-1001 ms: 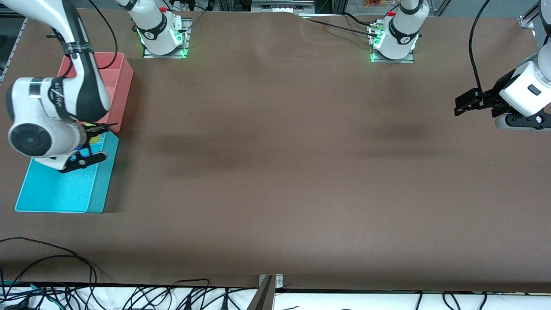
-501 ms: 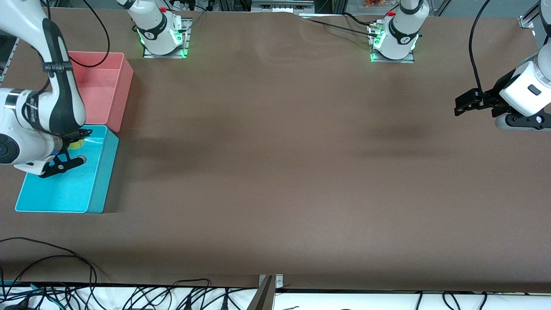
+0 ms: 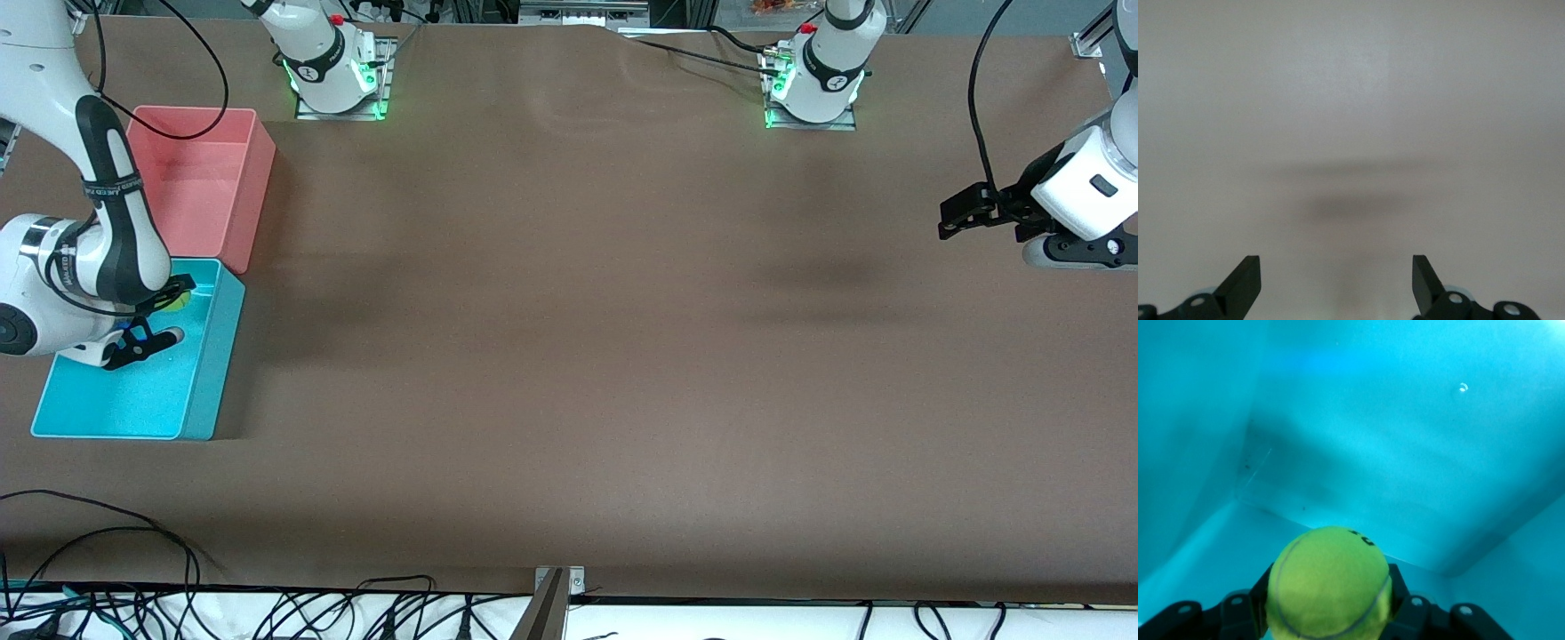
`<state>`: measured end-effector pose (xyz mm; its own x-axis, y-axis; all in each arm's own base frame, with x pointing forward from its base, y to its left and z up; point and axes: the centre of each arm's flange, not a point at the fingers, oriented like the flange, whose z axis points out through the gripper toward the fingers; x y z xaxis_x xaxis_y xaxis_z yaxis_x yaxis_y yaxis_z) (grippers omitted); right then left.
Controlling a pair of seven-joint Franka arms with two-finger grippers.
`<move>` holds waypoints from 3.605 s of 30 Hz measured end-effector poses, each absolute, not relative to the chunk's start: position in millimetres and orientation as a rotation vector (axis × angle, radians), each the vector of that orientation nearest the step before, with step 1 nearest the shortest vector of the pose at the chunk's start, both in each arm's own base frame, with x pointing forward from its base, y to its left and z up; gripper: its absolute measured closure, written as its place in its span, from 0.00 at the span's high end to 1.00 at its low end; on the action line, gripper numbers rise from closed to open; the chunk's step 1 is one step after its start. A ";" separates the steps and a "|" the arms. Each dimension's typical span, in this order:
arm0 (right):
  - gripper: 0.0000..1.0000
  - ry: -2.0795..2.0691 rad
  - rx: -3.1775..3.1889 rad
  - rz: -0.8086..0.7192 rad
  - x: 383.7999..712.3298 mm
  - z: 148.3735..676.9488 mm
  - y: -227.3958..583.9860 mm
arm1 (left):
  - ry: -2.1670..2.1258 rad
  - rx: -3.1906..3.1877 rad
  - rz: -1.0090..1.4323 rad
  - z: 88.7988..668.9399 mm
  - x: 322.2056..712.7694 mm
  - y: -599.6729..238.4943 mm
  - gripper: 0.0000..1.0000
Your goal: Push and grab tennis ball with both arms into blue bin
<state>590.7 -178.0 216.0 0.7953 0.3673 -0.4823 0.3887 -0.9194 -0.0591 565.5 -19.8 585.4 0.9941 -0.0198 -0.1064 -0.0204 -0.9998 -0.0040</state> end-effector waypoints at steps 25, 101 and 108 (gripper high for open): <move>0.99 0.647 2.988 -0.750 586.2 188.7 -196.8 | 0.032 -3.132 0.167 585.4 565.5 -19.8 1.00; 1.00 0.369 2.984 -0.321 627.1 519.5 63.4 | 0.032 -3.132 0.167 585.4 565.5 -19.9 1.00; 1.00 0.263 3.031 -0.289 625.3 529.1 44.7 | 0.032 -3.132 0.167 585.4 565.5 -19.9 1.00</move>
<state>625.3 44.7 529.1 0.9674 0.1621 -0.1947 0.1783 -0.9816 0.0684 565.5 -19.9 585.4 0.9941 -0.0199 -0.1064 -0.0205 -0.9998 -0.0041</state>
